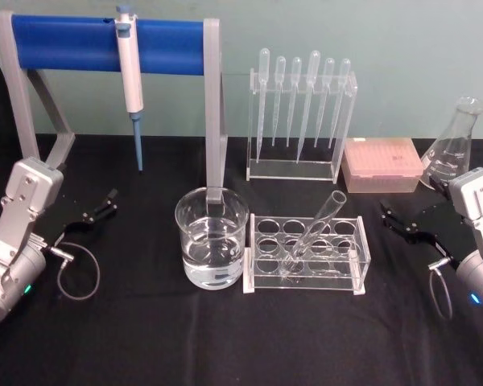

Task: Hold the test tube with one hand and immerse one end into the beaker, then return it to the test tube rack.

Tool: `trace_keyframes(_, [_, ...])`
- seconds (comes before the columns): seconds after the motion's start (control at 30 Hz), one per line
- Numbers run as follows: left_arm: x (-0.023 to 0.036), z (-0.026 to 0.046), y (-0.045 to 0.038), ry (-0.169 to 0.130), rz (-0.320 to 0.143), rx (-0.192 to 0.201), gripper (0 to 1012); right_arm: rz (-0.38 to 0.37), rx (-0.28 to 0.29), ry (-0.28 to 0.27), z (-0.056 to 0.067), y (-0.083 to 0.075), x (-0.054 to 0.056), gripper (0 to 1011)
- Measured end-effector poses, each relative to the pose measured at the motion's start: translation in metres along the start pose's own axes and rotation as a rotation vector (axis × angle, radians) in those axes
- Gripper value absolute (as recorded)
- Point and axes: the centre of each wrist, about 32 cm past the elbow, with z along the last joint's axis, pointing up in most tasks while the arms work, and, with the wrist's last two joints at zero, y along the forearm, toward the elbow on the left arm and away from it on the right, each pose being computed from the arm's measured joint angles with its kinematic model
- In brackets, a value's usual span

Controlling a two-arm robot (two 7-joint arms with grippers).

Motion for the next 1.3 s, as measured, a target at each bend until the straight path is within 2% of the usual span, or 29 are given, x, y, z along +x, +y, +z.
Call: trace_keyframes(1.3, [0.0000,0.0000,0.0000,0.000,0.000,0.000,1000,0.000,0.000,0.000,0.0000,0.0000,0.0000,1003])
